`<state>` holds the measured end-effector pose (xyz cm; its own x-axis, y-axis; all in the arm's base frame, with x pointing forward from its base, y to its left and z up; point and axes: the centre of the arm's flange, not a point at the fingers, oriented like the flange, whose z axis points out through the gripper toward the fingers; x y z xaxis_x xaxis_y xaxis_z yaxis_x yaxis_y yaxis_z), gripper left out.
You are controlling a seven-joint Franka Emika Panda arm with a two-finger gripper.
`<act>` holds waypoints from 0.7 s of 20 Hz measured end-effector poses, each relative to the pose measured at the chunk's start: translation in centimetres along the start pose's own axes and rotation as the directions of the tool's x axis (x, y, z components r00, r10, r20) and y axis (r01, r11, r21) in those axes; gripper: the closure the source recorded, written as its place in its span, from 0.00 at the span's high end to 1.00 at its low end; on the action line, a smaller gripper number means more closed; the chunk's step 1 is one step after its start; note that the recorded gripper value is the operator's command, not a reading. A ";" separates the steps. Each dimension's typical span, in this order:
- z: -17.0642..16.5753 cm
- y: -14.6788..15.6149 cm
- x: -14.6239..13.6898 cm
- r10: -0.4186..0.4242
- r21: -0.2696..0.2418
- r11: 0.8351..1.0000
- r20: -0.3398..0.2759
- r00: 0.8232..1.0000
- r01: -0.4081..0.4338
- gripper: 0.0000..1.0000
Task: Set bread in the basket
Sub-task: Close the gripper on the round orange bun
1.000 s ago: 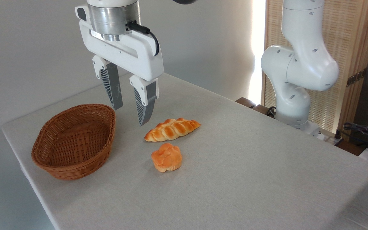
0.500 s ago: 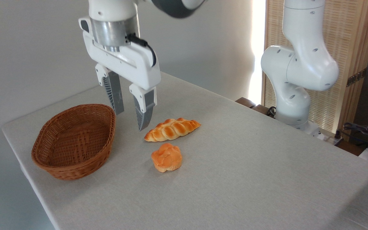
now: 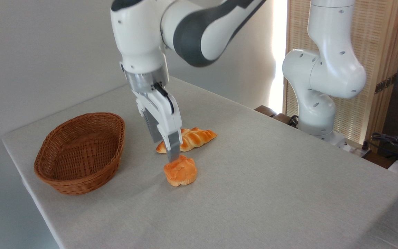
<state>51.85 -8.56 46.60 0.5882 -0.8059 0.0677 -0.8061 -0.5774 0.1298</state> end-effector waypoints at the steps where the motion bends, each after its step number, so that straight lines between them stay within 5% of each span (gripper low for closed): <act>1: 0.7 0.0 -0.2 0.014 -0.005 1.000 0.007 1.000 -0.014 1.00; 6: 3.5 -0.2 -1.2 0.058 -0.007 0.998 0.087 0.995 -0.058 1.00; 8: 3.8 -0.3 -1.2 0.062 -0.007 0.998 0.096 0.993 -0.061 0.80; 10: 4.0 -0.3 -1.1 0.064 -0.010 0.998 0.101 0.993 -0.063 0.46; 14: 4.5 -0.3 -1.0 0.068 -0.017 0.998 0.108 0.992 -0.067 0.27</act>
<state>51.23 -8.17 42.01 0.5212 -0.8529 -0.0307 -0.8424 -0.5199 0.1420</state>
